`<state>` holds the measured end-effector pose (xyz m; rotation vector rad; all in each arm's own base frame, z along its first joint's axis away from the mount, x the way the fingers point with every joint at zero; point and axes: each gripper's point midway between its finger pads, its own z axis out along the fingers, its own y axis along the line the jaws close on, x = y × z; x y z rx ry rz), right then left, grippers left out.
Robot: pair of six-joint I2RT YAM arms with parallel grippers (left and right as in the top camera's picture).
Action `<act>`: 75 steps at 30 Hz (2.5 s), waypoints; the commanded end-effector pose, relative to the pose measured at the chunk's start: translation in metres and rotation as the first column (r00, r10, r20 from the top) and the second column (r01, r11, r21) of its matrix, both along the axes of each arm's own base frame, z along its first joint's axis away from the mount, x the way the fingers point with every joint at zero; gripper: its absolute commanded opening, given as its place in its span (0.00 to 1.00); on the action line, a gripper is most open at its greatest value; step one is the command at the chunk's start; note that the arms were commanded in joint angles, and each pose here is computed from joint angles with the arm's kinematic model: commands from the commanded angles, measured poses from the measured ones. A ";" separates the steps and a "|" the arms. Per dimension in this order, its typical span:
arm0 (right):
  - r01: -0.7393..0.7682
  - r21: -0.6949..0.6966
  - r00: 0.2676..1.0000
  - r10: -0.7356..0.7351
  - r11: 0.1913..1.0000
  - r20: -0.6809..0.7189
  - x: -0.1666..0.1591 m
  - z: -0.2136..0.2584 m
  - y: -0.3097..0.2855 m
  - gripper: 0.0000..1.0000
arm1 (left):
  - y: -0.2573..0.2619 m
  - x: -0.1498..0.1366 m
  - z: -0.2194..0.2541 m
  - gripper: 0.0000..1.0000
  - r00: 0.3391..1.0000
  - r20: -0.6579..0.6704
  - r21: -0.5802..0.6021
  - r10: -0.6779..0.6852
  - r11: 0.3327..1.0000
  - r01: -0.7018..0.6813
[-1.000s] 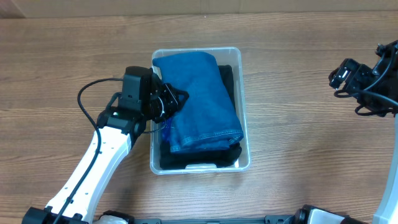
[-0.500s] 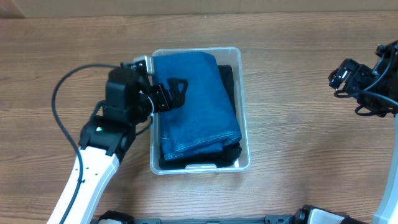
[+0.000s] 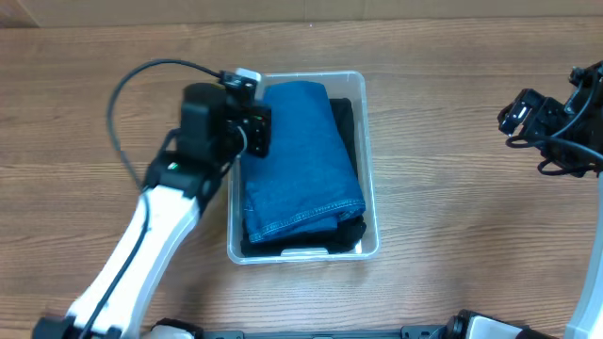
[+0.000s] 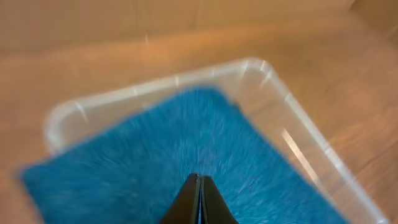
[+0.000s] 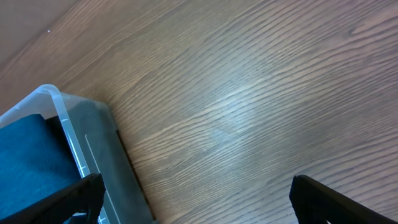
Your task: Pack container
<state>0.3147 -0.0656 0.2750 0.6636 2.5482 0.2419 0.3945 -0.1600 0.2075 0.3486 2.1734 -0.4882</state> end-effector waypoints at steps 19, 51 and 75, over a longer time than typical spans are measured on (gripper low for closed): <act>-0.021 0.008 1.000 0.021 1.000 0.010 0.001 0.002 0.004 1.00 | 0.004 0.013 0.015 0.21 0.979 -0.152 0.098 0.133 0.988 -0.119; -0.021 0.009 1.000 0.021 1.000 0.007 0.001 0.001 0.004 1.00 | -0.105 -0.118 -0.113 0.04 0.694 -0.720 0.261 -0.009 0.923 0.283; -0.417 -0.117 0.902 0.426 0.901 0.070 0.064 -0.016 0.079 1.00 | 0.178 -0.042 0.066 1.00 0.687 -0.304 0.250 0.660 0.751 -0.611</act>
